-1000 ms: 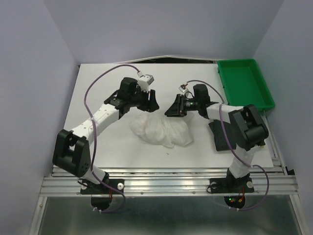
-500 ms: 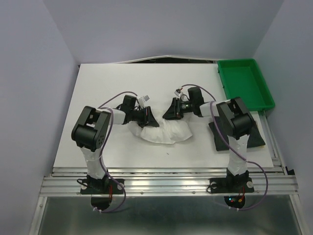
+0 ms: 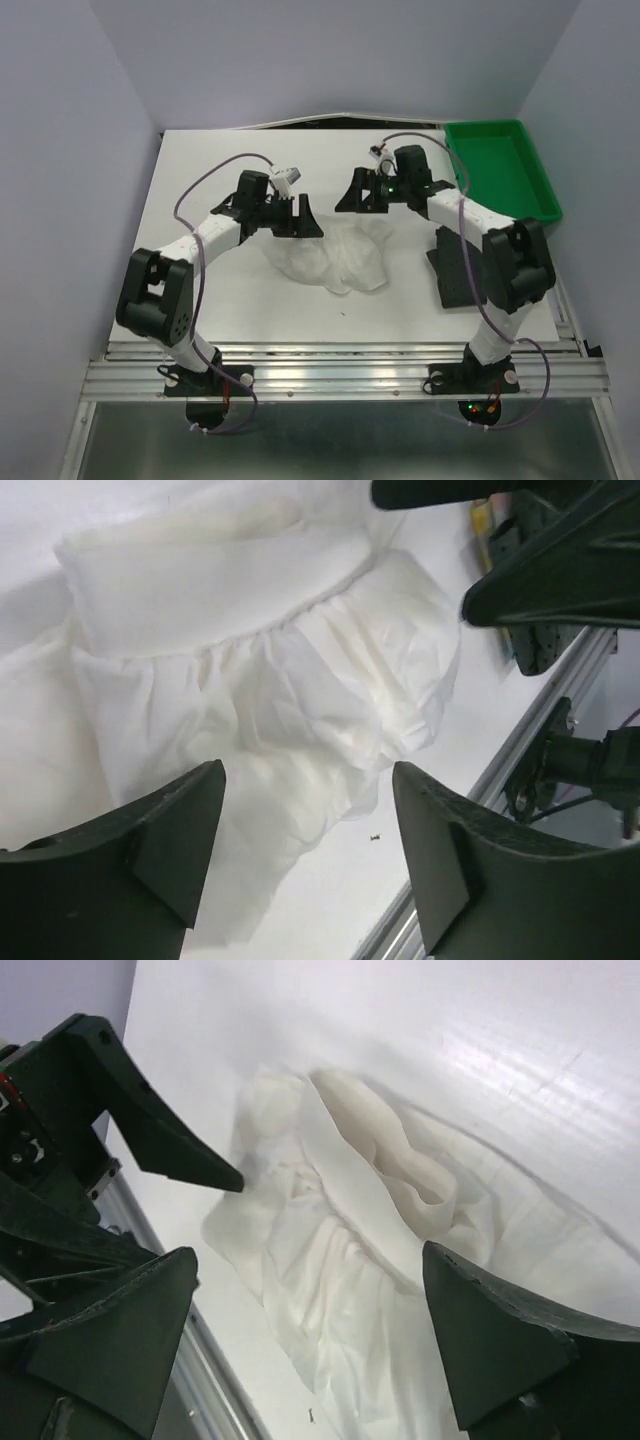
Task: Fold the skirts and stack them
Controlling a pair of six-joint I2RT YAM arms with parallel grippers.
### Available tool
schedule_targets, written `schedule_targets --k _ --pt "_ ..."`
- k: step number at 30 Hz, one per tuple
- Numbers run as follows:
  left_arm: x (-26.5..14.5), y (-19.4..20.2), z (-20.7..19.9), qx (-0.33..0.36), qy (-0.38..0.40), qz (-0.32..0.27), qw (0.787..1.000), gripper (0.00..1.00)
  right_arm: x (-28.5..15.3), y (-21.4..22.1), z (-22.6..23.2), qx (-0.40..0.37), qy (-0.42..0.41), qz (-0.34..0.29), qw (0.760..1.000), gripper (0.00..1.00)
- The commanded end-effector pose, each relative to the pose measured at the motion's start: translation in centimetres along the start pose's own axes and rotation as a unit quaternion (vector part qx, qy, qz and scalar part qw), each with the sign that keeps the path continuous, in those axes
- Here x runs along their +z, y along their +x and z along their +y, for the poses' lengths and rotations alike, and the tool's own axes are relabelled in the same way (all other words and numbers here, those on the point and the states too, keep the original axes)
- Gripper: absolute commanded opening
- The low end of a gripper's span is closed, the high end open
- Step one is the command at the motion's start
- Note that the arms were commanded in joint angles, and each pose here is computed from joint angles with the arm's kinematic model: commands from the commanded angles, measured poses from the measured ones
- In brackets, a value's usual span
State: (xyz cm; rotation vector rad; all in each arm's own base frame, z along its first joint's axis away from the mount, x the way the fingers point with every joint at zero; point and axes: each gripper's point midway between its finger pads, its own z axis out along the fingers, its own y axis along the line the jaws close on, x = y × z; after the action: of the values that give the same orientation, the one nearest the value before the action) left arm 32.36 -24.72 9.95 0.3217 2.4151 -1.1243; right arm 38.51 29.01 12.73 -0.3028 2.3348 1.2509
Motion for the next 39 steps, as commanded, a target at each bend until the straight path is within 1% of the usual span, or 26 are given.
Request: schedule_targets --k 1,2,5,6,8,9,10,11,12,13,14,17,19,22,23,24,25,27,29,30,33,36,39 --pt "-5.7 -2.0 -1.7 0.083 -0.064 -0.058 0.993 0.95 -5.1 -3.3 2.3 -0.062 0.072 -0.075 0.993 1.00" --pt "-7.0 -2.8 -1.3 0.084 -0.086 -0.079 0.990 0.99 -6.1 -2.5 2.2 -0.055 0.092 -0.072 0.992 1.00" --pt "-8.6 -2.7 0.6 0.071 -0.123 -0.081 0.987 0.99 -6.9 -0.6 0.9 -0.027 0.116 -0.063 0.991 1.00" --pt "-9.2 -2.6 1.7 0.055 -0.129 -0.080 0.987 0.99 -7.1 1.0 -0.9 0.002 0.132 -0.051 0.990 1.00" --pt "-9.7 -2.2 3.0 0.026 -0.132 -0.078 0.988 0.99 -7.7 2.1 -2.8 0.040 0.143 -0.050 0.988 1.00" --pt "-9.9 -1.3 4.4 -0.003 -0.131 -0.073 0.989 0.99 -7.6 3.9 -4.0 0.065 0.144 -0.034 0.987 1.00" --pt "-9.9 -1.3 4.7 -0.022 -0.124 -0.082 0.989 0.99 -7.6 4.5 -4.3 0.083 0.140 -0.031 0.986 1.00" --pt "-9.9 -1.0 5.1 -0.034 -0.122 -0.085 0.988 0.99 -7.4 4.8 -4.4 0.083 0.133 -0.031 0.987 1.00" --pt "-9.4 0.3 5.5 -0.050 -0.115 -0.074 0.989 0.99 -7.2 5.3 -4.5 0.087 0.127 -0.028 0.988 1.00" --pt "-9.2 0.5 5.8 -0.053 -0.112 -0.078 0.989 0.99 -6.9 6.3 -4.8 0.100 0.123 -0.019 0.987 1.00" --pt "-8.6 1.7 6.5 -0.076 -0.115 -0.069 0.988 0.99 -6.5 6.3 -5.0 0.101 0.115 -0.022 0.988 1.00" --pt "-8.2 2.5 7.9 -0.102 -0.124 -0.069 0.985 0.99 -5.9 7.2 -6.4 0.112 0.131 -0.018 0.985 1.00" --pt "-7.4 3.5 8.8 -0.130 -0.116 -0.056 0.983 0.99 -5.3 8.2 -7.4 0.126 0.136 -0.006 0.983 1.00" --pt "-6.4 3.9 8.3 -0.146 -0.077 -0.048 0.985 0.99 -4.4 9.3 -7.1 0.154 0.102 -0.004 0.983 1.00" --pt "-6.1 3.6 8.1 -0.144 -0.061 -0.054 0.986 0.99 -4.3 9.2 -6.6 0.155 0.083 -0.009 0.984 1.00" --pt "-5.6 4.3 7.4 -0.163 -0.030 -0.041 0.985 0.99 -4.2 9.4 -5.9 0.154 0.057 -0.009 0.986 1.00" --pt "-5.3 3.8 7.1 -0.152 -0.011 -0.049 0.987 0.99 -4.1 9.4 -5.6 0.148 0.039 -0.022 0.988 1.00" --pt "-4.7 4.6 6.7 -0.164 0.016 -0.042 0.985 0.99 -3.9 9.6 -5.2 0.142 0.017 -0.025 0.989 1.00" --pt "-4.4 4.0 6.5 -0.169 0.037 -0.053 0.984 0.99 -3.5 9.3 -5.3 0.134 0.006 -0.031 0.991 1.00" --pt "-4.0 4.6 6.6 -0.183 0.046 -0.046 0.981 0.99 -3.2 9.6 -5.7 0.137 0.006 -0.027 0.990 1.00" --pt "-3.5 4.0 6.7 -0.188 0.058 -0.047 0.979 0.99 -2.6 9.4 -6.3 0.134 0.006 -0.030 0.991 1.00" --pt "-3.0 3.3 5.6 -0.169 0.078 -0.042 0.982 0.99 -1.9 9.2 -7.1 0.135 0.008 -0.031 0.990 1.00" --pt "-2.5 3.4 4.1 -0.143 0.091 -0.032 0.985 0.99 -1.6 8.6 -7.5 0.127 0.016 -0.037 0.991 1.00"
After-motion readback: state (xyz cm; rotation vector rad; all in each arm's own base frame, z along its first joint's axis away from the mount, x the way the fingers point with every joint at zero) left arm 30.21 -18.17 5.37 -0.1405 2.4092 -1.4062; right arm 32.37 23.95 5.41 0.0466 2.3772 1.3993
